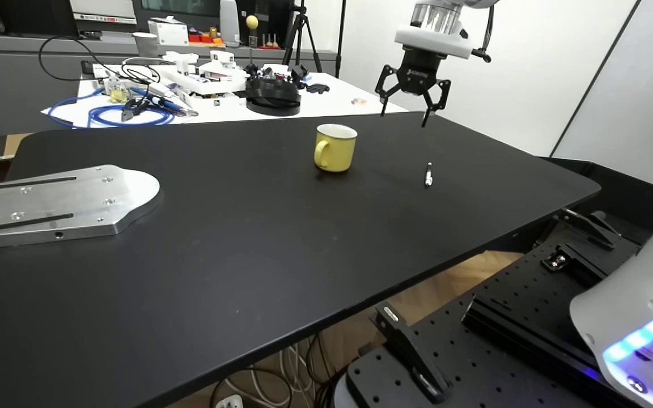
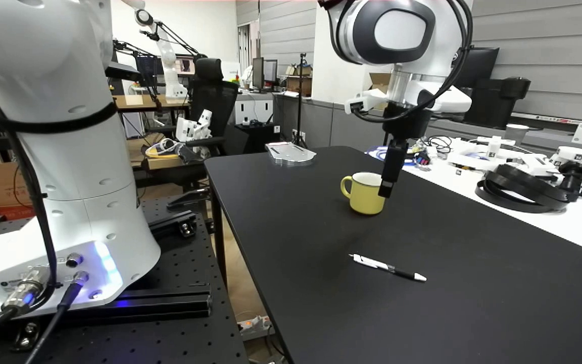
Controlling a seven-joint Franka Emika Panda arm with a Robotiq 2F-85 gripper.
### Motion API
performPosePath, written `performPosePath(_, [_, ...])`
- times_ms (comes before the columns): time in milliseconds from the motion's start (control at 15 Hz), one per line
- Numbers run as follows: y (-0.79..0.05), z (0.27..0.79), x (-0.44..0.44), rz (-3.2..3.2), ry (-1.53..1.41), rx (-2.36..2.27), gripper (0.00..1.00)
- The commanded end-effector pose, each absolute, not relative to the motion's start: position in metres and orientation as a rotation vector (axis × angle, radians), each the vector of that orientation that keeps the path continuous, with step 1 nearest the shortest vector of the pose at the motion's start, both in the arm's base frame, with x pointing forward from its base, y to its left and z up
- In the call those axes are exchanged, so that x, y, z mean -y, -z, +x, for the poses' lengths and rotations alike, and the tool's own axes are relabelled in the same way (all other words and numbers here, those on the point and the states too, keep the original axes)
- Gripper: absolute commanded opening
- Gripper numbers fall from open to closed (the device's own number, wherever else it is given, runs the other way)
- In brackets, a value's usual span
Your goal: Remove the pen from the cup
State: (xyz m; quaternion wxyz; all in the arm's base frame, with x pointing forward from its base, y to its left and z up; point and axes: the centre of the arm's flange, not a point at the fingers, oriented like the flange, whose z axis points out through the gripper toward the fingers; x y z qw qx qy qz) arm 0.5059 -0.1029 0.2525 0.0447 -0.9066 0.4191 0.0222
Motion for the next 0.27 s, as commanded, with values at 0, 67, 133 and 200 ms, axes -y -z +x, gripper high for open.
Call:
performPosePath(0, [-0.253,0.5059,0.1026,-2.77,-0.069,-1.277,1.0])
performPosePath(67, [-0.2529,0.5059,0.1022,-2.771,-0.07,-1.274,1.0])
performPosePath(133, [-0.2528,0.5059,0.1018,-2.771,-0.072,-1.273,1.0])
performPosePath(200, [-0.2527,0.5058,0.1017,-2.771,-0.073,-1.272,1.0])
